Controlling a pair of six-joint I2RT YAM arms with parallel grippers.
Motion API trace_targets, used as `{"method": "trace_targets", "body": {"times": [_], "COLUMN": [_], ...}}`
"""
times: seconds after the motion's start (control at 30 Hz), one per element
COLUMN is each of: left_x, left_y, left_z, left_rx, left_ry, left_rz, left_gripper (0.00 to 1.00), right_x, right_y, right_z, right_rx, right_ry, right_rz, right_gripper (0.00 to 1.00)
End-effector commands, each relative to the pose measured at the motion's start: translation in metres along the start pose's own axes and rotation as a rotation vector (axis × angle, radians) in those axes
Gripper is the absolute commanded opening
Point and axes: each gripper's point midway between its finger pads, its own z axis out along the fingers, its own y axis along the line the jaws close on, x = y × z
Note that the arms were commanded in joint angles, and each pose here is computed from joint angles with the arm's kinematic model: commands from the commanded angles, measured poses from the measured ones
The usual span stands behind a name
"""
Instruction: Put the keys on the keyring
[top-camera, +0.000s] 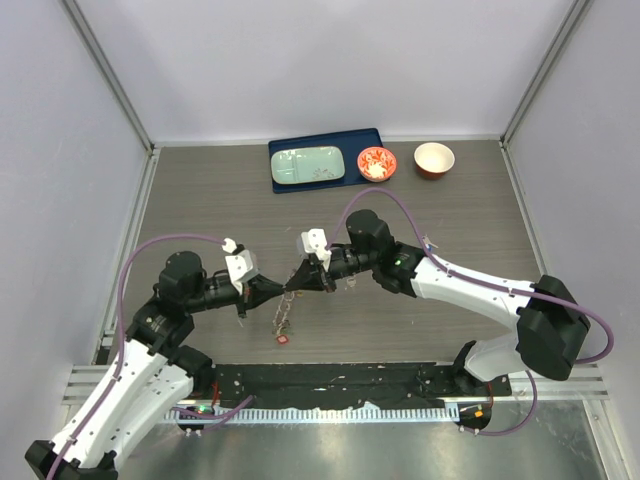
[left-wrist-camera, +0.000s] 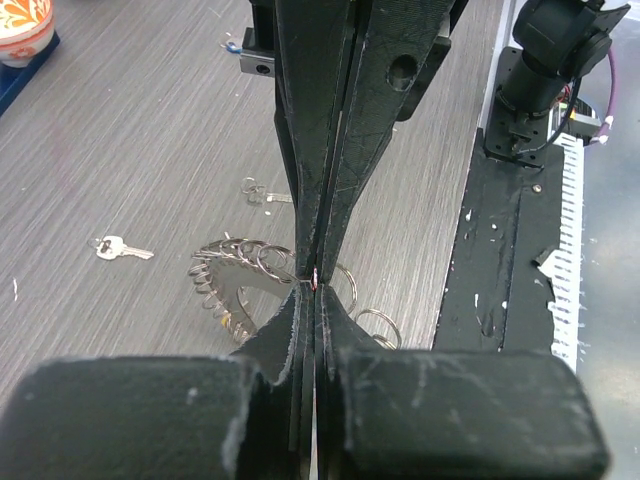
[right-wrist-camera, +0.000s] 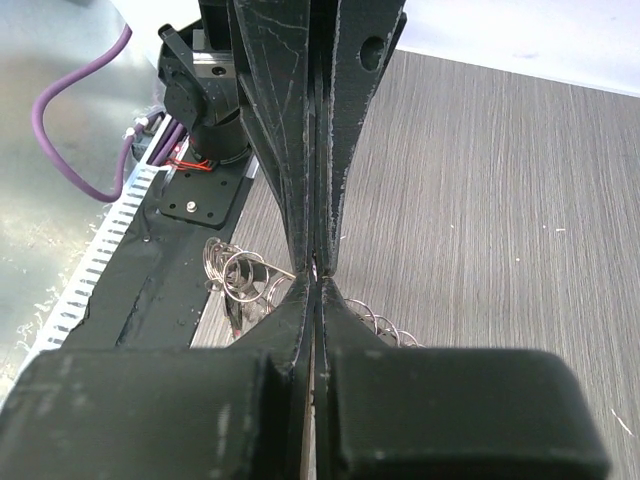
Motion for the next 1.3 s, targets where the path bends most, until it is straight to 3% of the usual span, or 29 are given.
{"method": "trace_targets", "body": {"times": [0.0, 0.1, 0.13, 0.3, 0.5, 0.6, 0.63, 0.87, 1.0, 1.27], "left_x": [-0.011, -0.012, -0.013, -0.017, -0.018, -0.021, -0.023, -0.026, -0.028, -0.024], "left_y": [0.013, 0.018, 0.018, 0.018, 0.017, 0.016, 0.015, 0.015, 0.015, 0.026], "left_z": [-0.001, -0.007, -0.009, -0.016, -0.020, -0.023, -0.024, -0.025, -0.023, -0.020], "left_rx": [-0.065, -0.125, -0.134, -0.169, -0.186, -0.192, -0.192, -0.200, -0.190, -0.224], "left_ry": [-0.025, -0.048, -0.059, -0.095, -0.111, -0.130, -0.140, -0.161, -0.160, -0.128], "left_rz": [0.032, 0.054, 0.061, 0.086, 0.105, 0.128, 0.135, 0.150, 0.145, 0.109], "left_gripper": [0.00, 0.00, 0.00, 0.00, 0.00, 0.00, 0.00, 0.00, 0.00, 0.00], "right_x": [-0.051, -0.053, -0.054, -0.063, -0.050, -0.037, -0.025, 0.021, 0.056, 0.121], "right_y": [0.008, -0.001, -0.004, -0.018, -0.058, -0.068, -0.066, -0.076, -0.081, -0.083], "right_z": [0.002, -0.001, -0.002, -0.013, -0.044, -0.060, -0.064, -0.114, -0.129, -0.137], "right_rx": [-0.053, 0.016, 0.040, 0.166, 0.513, 0.634, 0.656, 0.951, 1.049, 1.135], "right_ry": [-0.109, -0.105, -0.105, -0.127, -0.068, -0.038, -0.015, -0.001, 0.071, 0.178], "right_rz": [-0.108, -0.094, -0.074, 0.010, 0.218, 0.287, 0.316, 0.397, 0.464, 0.632], "right_gripper": [0.01, 0.18, 0.32, 0.52, 0.71, 0.89, 0.99, 0.98, 0.88, 0.81]}}
